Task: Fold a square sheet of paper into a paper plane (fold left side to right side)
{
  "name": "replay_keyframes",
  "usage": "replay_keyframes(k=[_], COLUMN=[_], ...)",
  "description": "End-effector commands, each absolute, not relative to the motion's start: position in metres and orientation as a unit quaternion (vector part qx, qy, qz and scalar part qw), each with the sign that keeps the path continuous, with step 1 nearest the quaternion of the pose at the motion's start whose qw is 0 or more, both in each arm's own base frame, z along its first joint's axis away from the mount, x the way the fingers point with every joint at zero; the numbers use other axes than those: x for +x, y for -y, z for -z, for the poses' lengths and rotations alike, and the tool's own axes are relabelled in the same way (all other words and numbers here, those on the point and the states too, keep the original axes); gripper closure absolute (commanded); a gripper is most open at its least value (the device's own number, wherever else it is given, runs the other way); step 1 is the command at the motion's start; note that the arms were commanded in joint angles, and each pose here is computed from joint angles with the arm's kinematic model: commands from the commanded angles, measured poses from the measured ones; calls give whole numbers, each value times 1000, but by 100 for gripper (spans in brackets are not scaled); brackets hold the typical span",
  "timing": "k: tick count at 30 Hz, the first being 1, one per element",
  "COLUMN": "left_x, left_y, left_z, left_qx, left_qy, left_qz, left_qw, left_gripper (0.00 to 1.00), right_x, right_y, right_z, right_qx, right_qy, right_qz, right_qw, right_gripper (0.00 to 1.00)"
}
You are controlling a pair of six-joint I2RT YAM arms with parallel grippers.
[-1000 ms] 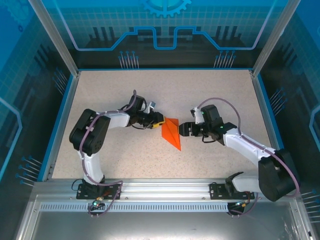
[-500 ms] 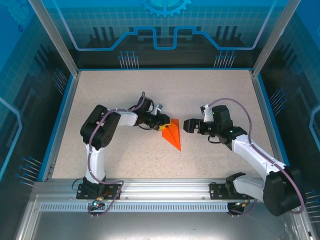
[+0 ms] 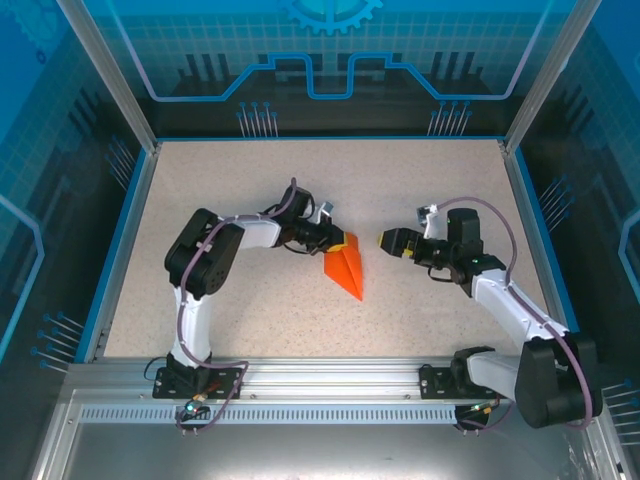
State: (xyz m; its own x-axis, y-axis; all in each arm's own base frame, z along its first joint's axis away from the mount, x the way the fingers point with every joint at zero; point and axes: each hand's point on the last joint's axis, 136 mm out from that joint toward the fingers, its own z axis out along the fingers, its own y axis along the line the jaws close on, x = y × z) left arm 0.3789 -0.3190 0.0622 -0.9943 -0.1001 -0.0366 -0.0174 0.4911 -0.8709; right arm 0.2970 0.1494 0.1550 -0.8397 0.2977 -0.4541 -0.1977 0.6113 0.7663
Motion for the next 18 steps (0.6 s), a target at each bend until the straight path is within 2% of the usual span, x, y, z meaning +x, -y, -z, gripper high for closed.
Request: replay_keyframes(k=[1,7,11,18], left_x=[399,410,408,398], left_y=[314,303,302,303], left_z=[-155,-248,-298,-350], left_qx=[12,46,72,99], left_qy=[-831,-795,-770,-733], left_qz=[542,570,585,617], left_qw=[124,204,242,269], left_gripper=[93,93,93,92], right_x=[301,314,321,325], right_y=[-142,-134,-140,-172], right_z=[-176,-215,-258,-300], right_qx=[27,12,-20,-68], right_qy=[-817,-778,-728,-688], right_qz=[-502,-543,-588,-626], right_qw=[284,317,354,360], right_gripper=[1,1,1,1])
